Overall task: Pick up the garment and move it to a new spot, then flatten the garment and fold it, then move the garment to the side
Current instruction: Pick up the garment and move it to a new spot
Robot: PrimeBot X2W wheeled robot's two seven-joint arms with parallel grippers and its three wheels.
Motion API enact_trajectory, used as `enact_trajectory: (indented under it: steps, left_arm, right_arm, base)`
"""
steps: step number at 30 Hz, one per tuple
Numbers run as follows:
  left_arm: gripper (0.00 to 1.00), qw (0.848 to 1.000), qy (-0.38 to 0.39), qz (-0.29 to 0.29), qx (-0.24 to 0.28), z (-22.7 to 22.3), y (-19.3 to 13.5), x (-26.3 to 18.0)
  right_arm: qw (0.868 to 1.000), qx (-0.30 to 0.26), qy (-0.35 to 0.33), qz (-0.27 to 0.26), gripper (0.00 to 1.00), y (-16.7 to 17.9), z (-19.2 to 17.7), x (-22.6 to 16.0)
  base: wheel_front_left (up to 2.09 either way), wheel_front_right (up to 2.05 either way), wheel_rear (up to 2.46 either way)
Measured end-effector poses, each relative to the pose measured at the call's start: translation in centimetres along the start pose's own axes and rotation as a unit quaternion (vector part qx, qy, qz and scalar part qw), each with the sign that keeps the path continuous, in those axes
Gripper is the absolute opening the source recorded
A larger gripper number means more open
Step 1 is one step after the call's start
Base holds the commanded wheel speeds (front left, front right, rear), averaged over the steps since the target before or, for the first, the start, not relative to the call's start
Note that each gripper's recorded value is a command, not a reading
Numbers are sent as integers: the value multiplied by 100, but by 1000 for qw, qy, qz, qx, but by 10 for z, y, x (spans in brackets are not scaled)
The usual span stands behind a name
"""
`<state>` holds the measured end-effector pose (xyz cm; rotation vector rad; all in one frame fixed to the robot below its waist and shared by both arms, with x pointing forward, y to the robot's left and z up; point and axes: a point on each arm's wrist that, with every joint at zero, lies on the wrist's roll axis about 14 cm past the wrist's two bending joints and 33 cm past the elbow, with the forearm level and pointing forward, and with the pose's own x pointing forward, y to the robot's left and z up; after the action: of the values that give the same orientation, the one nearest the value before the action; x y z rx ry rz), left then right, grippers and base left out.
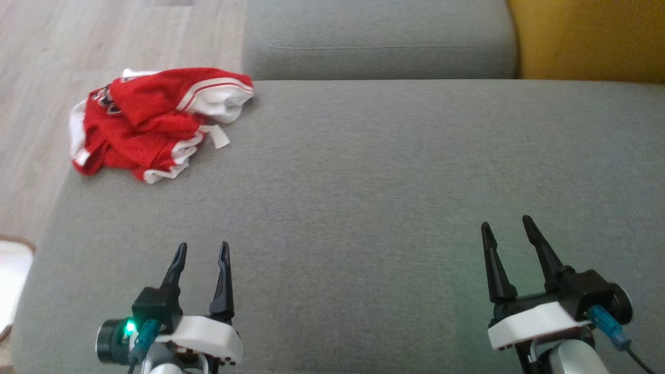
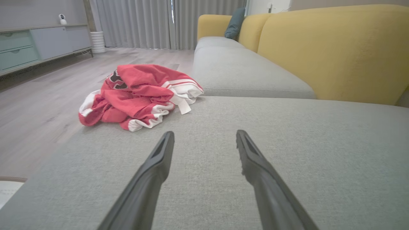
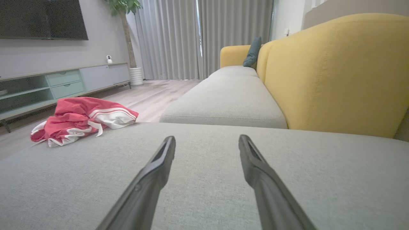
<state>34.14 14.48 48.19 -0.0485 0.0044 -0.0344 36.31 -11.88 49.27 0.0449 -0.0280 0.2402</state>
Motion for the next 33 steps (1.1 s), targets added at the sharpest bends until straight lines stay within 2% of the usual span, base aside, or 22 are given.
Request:
enact_trajectory:
  steps: [13, 23, 28, 33]
  left_arm:
    - [100, 994, -21, 103, -1, 12, 59, -36]
    - [100, 976, -25, 215, 2, 14, 115, -88]
    - [100, 968, -27, 249, 4, 16, 133, -103]
    - [100, 967, -24, 254, 7, 16, 136, -102]
  right_arm:
    - [995, 6, -2, 104, 100, 65, 1, 35]
    - [977, 17, 6, 214, 100, 139, -4, 55]
    - [971, 20, 3, 240, 100, 158, -3, 59]
    - [970, 23, 9, 243, 100, 160, -8, 60]
  base:
    - [0, 0, 0]
    - [0, 0, 0]
    - [0, 0, 0]
    - [0, 0, 0]
